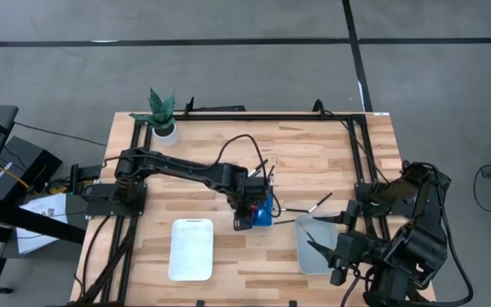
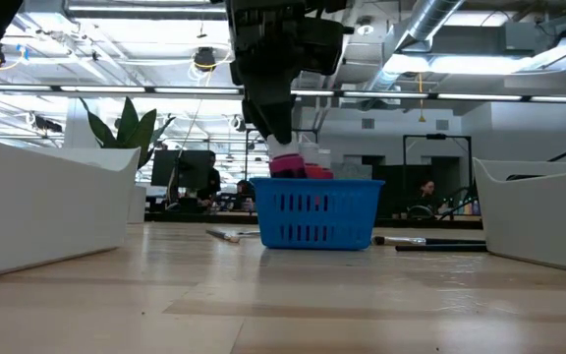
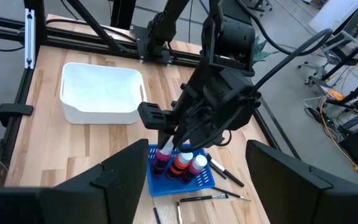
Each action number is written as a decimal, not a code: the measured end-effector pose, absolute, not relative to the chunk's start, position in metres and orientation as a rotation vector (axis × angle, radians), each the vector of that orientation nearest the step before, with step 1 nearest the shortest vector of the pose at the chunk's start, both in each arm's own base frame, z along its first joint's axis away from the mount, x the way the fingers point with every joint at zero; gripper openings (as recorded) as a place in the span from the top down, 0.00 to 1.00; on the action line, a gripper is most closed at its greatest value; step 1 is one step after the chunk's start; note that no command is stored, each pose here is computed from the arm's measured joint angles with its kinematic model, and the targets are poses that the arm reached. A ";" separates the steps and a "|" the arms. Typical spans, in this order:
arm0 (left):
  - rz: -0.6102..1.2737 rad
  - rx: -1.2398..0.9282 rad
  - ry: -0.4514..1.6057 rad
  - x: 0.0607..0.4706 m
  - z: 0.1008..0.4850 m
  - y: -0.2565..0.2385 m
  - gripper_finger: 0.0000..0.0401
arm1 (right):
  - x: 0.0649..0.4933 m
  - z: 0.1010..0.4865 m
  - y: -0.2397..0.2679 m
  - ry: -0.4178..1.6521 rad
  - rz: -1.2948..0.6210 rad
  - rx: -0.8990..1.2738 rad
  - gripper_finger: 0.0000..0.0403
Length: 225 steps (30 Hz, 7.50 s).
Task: Pick & Place Paint Supplies
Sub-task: Put the pink paint bottle into the blue bin, then move the white bin, then put the left eyeshadow into the white bin
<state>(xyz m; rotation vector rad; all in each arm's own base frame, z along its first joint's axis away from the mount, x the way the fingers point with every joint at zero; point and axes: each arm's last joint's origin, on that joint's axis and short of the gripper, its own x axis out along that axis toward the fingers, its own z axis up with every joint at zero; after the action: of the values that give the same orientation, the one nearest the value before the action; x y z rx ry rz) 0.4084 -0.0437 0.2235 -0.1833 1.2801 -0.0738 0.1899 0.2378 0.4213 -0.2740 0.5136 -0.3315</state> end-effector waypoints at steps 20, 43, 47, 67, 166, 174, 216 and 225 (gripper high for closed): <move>-0.101 -0.197 1.207 0.400 0.251 -0.044 0.50 | 0.191 0.415 0.240 0.523 -0.335 -0.283 0.34; -0.030 0.088 0.846 0.292 0.341 -0.061 0.59 | 0.191 0.415 0.240 0.520 -0.336 -0.282 0.34; 0.027 0.067 0.851 0.285 0.303 -0.070 0.61 | 0.191 0.415 0.240 0.521 -0.335 -0.280 0.34; 0.159 0.140 1.026 0.301 0.161 -0.061 0.66 | 0.192 0.415 0.240 0.537 -0.322 -0.262 0.34; -0.099 -0.420 1.093 0.207 0.252 -0.105 1.00 | 0.208 0.415 0.230 0.581 -0.343 -0.230 0.34; -0.055 -0.328 1.255 0.235 0.201 -0.122 1.00 | 0.205 0.415 0.234 0.571 -0.321 -0.227 0.34; 0.064 -0.011 0.866 0.245 0.248 -0.064 0.91 | 0.202 0.415 0.238 0.568 -0.304 -0.223 0.34; 0.116 0.002 1.011 0.274 0.214 -0.003 0.67 | 0.204 0.415 0.238 0.580 -0.285 -0.223 0.34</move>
<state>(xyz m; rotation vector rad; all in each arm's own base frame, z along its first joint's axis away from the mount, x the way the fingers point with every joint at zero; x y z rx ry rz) 0.2739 -0.0031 0.2137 0.0022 1.0107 0.1163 0.2037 0.2383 0.4154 -0.2230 0.5799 -0.2853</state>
